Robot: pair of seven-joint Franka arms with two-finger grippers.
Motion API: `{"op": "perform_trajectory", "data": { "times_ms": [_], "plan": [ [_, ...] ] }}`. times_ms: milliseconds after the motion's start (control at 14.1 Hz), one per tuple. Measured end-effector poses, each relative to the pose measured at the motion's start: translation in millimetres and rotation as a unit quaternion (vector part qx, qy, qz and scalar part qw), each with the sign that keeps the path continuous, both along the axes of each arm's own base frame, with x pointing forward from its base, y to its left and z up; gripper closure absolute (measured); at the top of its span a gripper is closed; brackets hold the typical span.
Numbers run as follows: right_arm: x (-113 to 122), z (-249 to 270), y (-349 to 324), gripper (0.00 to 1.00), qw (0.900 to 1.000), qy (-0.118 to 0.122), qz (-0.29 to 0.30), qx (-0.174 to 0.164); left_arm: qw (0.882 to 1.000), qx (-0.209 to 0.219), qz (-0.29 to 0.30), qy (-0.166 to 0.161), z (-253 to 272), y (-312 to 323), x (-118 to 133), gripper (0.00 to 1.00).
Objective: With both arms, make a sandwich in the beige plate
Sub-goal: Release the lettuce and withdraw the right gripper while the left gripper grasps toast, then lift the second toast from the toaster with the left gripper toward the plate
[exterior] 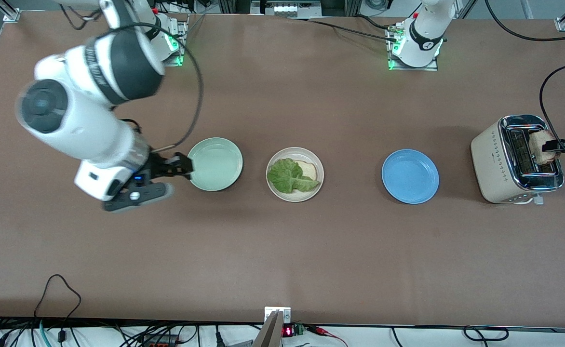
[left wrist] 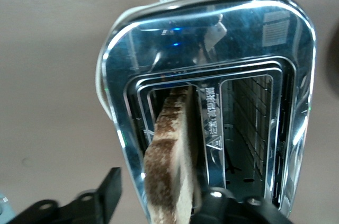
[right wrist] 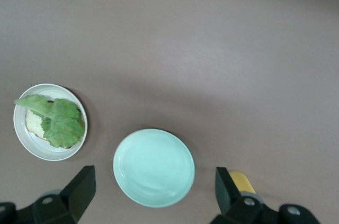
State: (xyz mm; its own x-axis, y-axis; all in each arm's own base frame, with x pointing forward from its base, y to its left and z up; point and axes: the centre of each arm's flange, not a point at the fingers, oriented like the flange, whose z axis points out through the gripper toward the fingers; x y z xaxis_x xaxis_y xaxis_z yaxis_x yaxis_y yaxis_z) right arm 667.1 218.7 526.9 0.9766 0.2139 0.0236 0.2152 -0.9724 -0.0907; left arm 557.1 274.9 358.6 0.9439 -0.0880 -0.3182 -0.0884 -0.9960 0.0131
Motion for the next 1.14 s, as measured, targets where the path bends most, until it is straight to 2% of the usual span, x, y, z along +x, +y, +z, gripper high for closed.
{"op": "perform_trajectory", "data": {
  "times_ms": [284,639,922,1135],
  "plan": [
    [-16,29,-68,0.00,0.997,-0.006,-0.064,-0.039,1.000,-0.015,-0.002,0.003,-2,-1,-2,0.85],
    [-65,62,-115,0.00,0.993,-0.008,-0.108,-0.050,1.000,-0.020,-0.002,0.018,19,-4,0,0.86],
    [-101,82,-129,0.00,0.991,-0.015,-0.122,-0.054,0.999,-0.021,-0.002,0.027,82,-13,8,0.86],
    [-112,88,-146,0.00,0.991,-0.009,-0.119,-0.054,0.999,-0.028,-0.020,0.029,134,-39,16,0.86]
  ]
}}
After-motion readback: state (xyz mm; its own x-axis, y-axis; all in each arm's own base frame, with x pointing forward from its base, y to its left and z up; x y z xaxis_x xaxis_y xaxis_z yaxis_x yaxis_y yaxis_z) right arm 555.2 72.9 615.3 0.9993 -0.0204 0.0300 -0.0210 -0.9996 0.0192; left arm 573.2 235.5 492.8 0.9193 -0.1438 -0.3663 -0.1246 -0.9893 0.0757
